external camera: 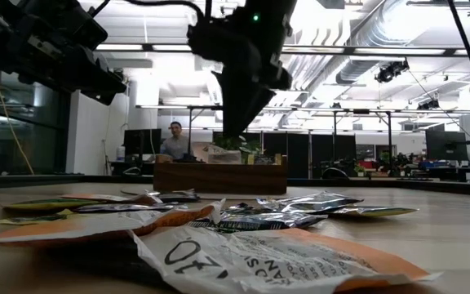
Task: Pick & Place Tea
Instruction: Put the top white tea bag into the middle section of the wooden organizer
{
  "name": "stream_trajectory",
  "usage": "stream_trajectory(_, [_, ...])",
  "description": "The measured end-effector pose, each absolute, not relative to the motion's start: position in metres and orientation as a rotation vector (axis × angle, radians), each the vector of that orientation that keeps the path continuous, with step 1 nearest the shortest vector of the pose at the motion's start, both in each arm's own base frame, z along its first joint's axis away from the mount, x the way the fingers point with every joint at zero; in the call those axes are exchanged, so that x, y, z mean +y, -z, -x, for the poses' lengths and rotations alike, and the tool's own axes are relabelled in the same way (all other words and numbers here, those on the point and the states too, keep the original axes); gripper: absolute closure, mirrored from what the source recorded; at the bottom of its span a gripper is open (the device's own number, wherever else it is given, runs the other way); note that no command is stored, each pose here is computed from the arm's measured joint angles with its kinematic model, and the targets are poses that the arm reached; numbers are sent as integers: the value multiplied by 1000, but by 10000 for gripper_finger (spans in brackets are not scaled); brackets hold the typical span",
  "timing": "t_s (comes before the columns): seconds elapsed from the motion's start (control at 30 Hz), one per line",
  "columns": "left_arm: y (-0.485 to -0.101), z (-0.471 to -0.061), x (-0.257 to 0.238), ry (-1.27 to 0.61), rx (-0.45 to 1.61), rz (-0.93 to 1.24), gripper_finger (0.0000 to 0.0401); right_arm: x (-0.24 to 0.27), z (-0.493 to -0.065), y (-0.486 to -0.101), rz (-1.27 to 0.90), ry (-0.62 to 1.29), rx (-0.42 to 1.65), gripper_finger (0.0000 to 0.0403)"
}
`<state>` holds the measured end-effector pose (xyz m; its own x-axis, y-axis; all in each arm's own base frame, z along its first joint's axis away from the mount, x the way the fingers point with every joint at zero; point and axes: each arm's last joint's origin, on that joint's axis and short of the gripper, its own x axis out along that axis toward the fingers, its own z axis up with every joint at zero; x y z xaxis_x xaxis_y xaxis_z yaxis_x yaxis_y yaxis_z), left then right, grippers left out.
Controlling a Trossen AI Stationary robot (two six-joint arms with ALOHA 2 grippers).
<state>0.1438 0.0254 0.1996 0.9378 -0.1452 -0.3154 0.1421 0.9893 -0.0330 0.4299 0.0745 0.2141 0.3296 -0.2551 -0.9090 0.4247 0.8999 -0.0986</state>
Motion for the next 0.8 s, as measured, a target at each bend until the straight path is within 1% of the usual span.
stream_trajectory(0.23, [-200, -144, 25, 147, 323, 10, 401, 96, -430, -215, -347, 409, 1133, 315])
stream_trajectory(0.43, [-200, -144, 25, 147, 322, 10, 401, 102, -434, -216, -573, 473, 1070, 311])
stream_trajectory(0.53, [-200, -144, 25, 147, 323, 10, 401, 102, -436, -216, -626, 498, 1033, 307])
stream_trajectory(0.63, [-200, -144, 25, 147, 323, 10, 401, 100, -438, -217, -634, 502, 1019, 305])
stream_trajectory(0.73, [-200, -144, 25, 147, 323, 10, 401, 100, -440, -207, -666, 481, 986, 304])
stream_trajectory(0.8, [-200, -144, 25, 147, 323, 10, 401, 102, -441, -191, -748, 427, 977, 304])
